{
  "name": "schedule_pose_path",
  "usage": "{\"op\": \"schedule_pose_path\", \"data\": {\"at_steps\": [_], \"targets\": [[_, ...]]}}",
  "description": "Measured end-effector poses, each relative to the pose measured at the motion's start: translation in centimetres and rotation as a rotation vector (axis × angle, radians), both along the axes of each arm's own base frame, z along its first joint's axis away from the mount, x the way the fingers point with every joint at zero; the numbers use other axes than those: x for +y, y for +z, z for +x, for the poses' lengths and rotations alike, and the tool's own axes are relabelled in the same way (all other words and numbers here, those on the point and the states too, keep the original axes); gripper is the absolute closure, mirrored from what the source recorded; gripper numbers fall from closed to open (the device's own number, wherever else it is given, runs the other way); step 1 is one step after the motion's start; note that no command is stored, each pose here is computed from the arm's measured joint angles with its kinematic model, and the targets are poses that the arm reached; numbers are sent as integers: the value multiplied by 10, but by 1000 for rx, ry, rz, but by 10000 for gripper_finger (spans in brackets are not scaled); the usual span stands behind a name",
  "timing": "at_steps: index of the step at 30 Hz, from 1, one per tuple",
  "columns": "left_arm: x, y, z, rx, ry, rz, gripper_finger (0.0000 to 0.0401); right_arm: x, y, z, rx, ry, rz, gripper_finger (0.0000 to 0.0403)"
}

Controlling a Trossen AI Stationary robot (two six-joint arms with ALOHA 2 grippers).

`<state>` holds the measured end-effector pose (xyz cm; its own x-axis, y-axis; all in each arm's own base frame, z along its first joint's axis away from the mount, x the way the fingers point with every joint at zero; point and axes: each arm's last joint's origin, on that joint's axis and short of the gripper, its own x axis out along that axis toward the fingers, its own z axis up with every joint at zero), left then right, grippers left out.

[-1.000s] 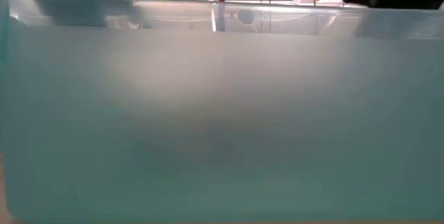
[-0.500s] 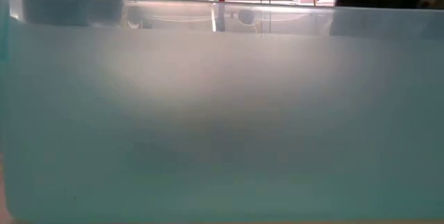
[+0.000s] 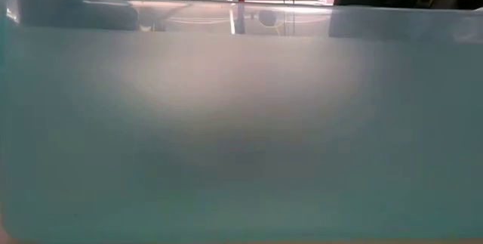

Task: Sort cables
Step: Adjust the blue bin

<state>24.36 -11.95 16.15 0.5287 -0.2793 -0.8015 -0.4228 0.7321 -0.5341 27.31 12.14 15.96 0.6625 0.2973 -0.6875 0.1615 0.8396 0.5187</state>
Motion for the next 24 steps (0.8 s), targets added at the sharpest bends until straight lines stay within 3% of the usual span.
{"op": "schedule_pose_path", "data": {"at_steps": [24], "targets": [[6,-3,11,-51,25,13,401,-20,0,9,-12,-56,-13,403]]}}
